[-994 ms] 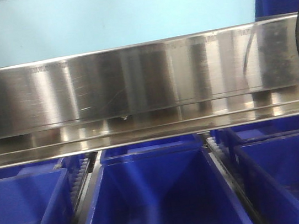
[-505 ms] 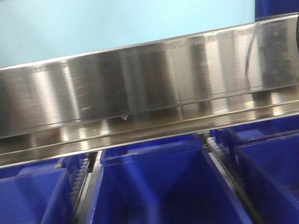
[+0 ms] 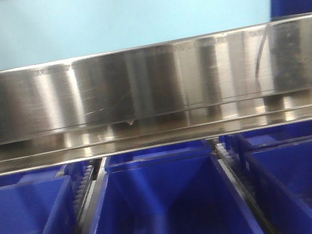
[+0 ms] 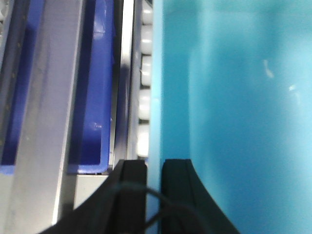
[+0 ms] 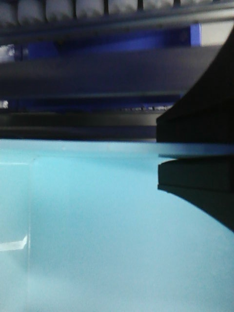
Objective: Move two blue bins to right shelf middle
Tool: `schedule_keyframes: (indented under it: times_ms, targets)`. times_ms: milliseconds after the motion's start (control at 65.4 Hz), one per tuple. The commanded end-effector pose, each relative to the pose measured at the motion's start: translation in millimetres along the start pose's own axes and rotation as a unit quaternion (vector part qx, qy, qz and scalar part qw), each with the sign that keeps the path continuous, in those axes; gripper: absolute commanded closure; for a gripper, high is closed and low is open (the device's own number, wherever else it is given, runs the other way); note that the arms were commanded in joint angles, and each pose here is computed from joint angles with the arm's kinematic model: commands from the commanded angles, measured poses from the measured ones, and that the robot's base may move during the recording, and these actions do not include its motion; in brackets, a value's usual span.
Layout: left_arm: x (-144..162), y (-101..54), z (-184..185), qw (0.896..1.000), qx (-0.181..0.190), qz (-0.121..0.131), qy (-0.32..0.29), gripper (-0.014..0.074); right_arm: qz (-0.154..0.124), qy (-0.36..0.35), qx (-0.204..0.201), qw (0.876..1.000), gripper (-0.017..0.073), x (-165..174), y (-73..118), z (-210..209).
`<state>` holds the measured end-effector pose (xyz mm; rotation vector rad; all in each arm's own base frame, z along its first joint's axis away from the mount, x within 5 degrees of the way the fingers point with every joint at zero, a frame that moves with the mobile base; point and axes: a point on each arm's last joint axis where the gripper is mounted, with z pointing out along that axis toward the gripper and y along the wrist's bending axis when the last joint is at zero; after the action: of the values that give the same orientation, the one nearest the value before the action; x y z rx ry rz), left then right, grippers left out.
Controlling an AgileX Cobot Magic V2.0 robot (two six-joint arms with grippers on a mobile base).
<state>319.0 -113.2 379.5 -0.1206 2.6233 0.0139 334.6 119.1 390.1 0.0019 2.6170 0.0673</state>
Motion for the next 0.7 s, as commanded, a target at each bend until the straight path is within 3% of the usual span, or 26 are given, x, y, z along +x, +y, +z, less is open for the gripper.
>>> schedule_keyframes:
  times_ms: [0,291,551,688]
  targets:
    - [2,-6.0,-15,0.999,0.018,0.003,-0.026,0.0705,0.0,-0.046,-0.016,0.999,0.0715,-2,-2.1,-25]
    - [-3,-2.7,-44,0.997,0.038,-0.007,-0.066,0.0705,0.003,-0.094,-0.034,0.995,0.0715,-8,-2.0,-58]
    - [-15,0.7,-81,0.99,0.067,-0.022,-0.122,0.0705,-0.013,-0.145,-0.047,0.988,0.0715,-9,7.0,-91]
    - [-16,5.6,-100,0.985,0.08,-0.026,-0.148,0.0705,-0.008,-0.177,-0.059,0.982,0.0715,-14,6.0,-110]
